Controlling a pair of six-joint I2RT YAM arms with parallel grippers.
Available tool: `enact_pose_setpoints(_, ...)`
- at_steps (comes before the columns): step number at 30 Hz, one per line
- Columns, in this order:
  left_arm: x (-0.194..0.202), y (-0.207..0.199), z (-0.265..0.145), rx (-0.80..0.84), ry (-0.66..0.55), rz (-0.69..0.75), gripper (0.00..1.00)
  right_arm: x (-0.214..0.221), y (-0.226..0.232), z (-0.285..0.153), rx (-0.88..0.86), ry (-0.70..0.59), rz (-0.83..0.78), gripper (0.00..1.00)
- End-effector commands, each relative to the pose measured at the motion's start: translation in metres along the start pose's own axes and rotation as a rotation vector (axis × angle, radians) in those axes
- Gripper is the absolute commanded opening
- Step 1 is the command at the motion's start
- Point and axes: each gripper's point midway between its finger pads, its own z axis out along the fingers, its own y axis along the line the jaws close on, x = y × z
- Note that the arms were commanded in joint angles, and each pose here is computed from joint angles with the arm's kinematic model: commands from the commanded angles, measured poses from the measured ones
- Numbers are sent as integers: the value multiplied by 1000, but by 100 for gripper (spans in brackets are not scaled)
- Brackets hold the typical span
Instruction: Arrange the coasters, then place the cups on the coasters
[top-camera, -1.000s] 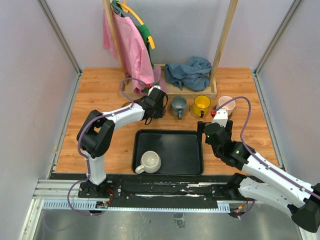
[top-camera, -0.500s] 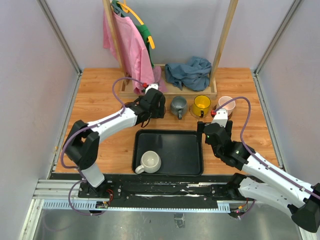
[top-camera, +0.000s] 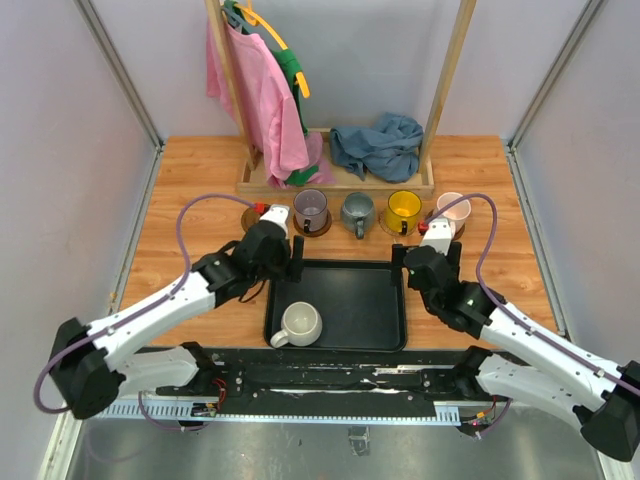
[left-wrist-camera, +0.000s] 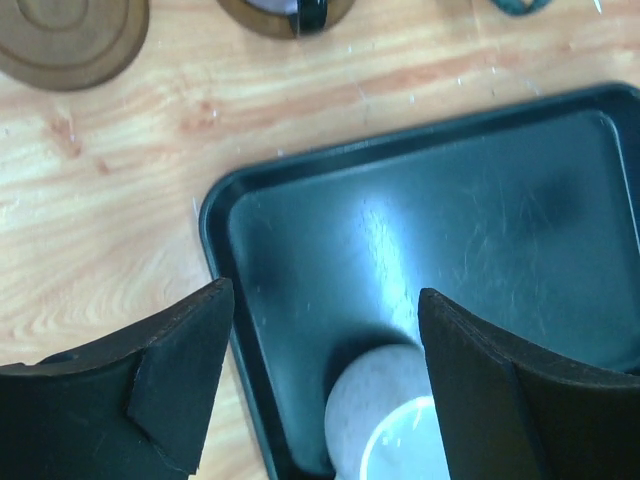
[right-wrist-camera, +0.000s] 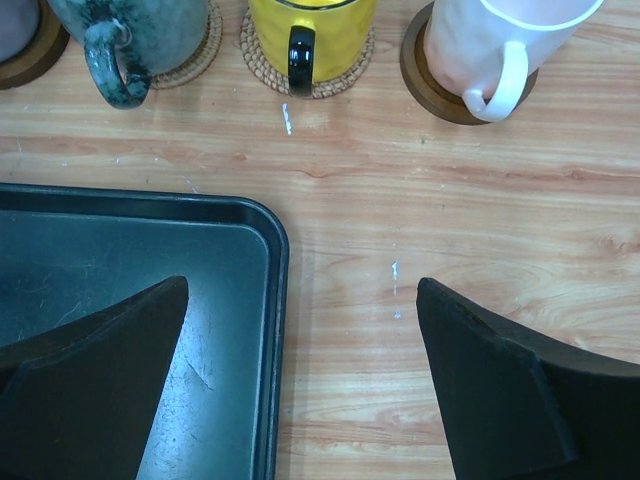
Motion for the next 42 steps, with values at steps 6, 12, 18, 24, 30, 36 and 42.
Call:
enact_pose_setpoints(6, 36, -9, -69, 193, 70, -60, 79, 2, 11, 14, -27, 43, 42, 98)
enact_pose_setpoints(12, 62, -30, -91, 340, 168, -78, 78, 3, 12, 19, -40, 63, 57, 98)
enact_pose_setpoints(18, 109, -31, -96, 282, 344, -5, 77, 4, 8, 23, -27, 77, 61, 98)
enact_pose_setpoints(24, 130, -22, -100, 195, 410, 17, 80, 5, 11, 25, -37, 99, 60, 98)
enact_pose_setpoints(30, 130, -20, -103, 197, 388, -27, 82, 9, 17, 29, -50, 128, 55, 98)
enact_pose_setpoints(36, 138, -21, -96, 218, 378, -32, 81, 11, 23, 32, -72, 139, 57, 98)
enact_pose_setpoints(42, 139, -17, -91, 194, 367, -34, 81, 10, 23, 31, -74, 142, 63, 98)
